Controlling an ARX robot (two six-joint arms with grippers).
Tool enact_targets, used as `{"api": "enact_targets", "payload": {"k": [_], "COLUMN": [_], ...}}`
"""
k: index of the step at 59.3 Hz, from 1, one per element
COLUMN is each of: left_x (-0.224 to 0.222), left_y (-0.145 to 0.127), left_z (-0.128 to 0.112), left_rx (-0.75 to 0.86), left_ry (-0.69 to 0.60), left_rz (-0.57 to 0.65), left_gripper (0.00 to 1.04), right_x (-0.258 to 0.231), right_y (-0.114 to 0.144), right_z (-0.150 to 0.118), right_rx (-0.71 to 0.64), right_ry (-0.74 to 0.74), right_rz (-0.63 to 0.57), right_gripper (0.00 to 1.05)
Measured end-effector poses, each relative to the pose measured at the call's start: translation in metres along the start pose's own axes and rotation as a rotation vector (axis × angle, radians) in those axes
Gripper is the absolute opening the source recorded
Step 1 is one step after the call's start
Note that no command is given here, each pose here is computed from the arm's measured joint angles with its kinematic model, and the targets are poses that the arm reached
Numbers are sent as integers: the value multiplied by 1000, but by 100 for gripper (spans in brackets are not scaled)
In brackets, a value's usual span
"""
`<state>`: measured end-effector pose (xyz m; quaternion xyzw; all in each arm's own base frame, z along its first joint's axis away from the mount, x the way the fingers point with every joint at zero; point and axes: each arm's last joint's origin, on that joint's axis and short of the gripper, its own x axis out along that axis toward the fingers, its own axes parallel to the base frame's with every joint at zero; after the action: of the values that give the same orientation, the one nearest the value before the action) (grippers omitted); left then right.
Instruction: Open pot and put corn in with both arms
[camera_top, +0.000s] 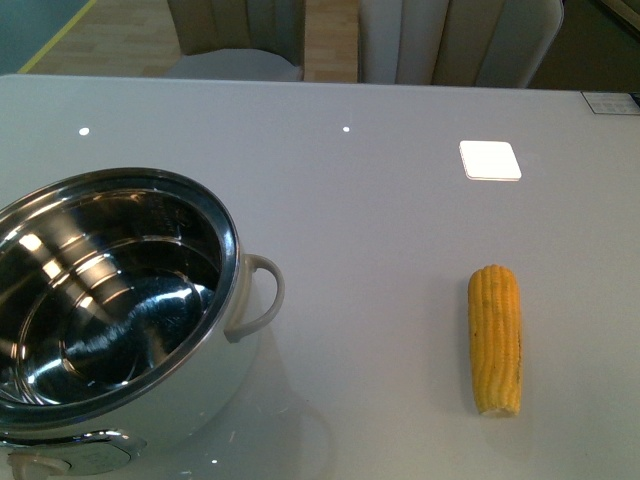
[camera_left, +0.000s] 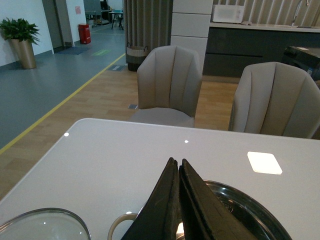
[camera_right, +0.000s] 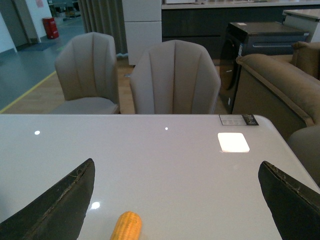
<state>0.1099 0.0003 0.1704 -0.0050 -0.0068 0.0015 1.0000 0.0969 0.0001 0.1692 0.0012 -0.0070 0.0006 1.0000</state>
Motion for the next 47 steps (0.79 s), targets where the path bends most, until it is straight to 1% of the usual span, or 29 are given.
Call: {"api": "enact_targets", "payload": {"k": [5,8,12,20,26,27,32,33,35,40,41,44,46,47], "left_x": [-3,-9,-12,-13,-13,-13,-13,-13,-13,-13,-13,-13,-13,-13], "left_y": [0,0,0,0,0,0,0,0,0,0,0,0,0,0], "left_z": [0,-5,-3,-3,-3,-3,-3,-3,-3,-3,-3,-3,-3,-3], "left_rx": [0,0,0,-1,0,0,0,0,0,0,0,0,3,2], "left_ry": [2,34,10,6,6,6,6,6,6,6,6,6,6,6], "left_rz": [0,0,0,0,0,0,0,0,0,0,0,0,0,0], "left_gripper": [3,3,3,4,25,27,43,45,52,75,79,93,99,99], "right_x": [0,0,0,0,0,0,0,0,0,0,0,2,4,5], "right_y": [0,0,0,0,0,0,0,0,0,0,0,1,3,3], "right_z": [0,0,0,0,0,0,0,0,0,0,-1,-3,-9,-11], "right_rx": [0,0,0,0,0,0,0,0,0,3,27,121,158,177], "right_ry": [0,0,0,0,0,0,0,0,0,10,61,372,504,530], "right_rz": [0,0,0,0,0,0,0,0,0,-6,-19,-85,-99,-106], "right_gripper": [96,96,96,96,96,96,96,96,96,96,96,96,96,96]}}
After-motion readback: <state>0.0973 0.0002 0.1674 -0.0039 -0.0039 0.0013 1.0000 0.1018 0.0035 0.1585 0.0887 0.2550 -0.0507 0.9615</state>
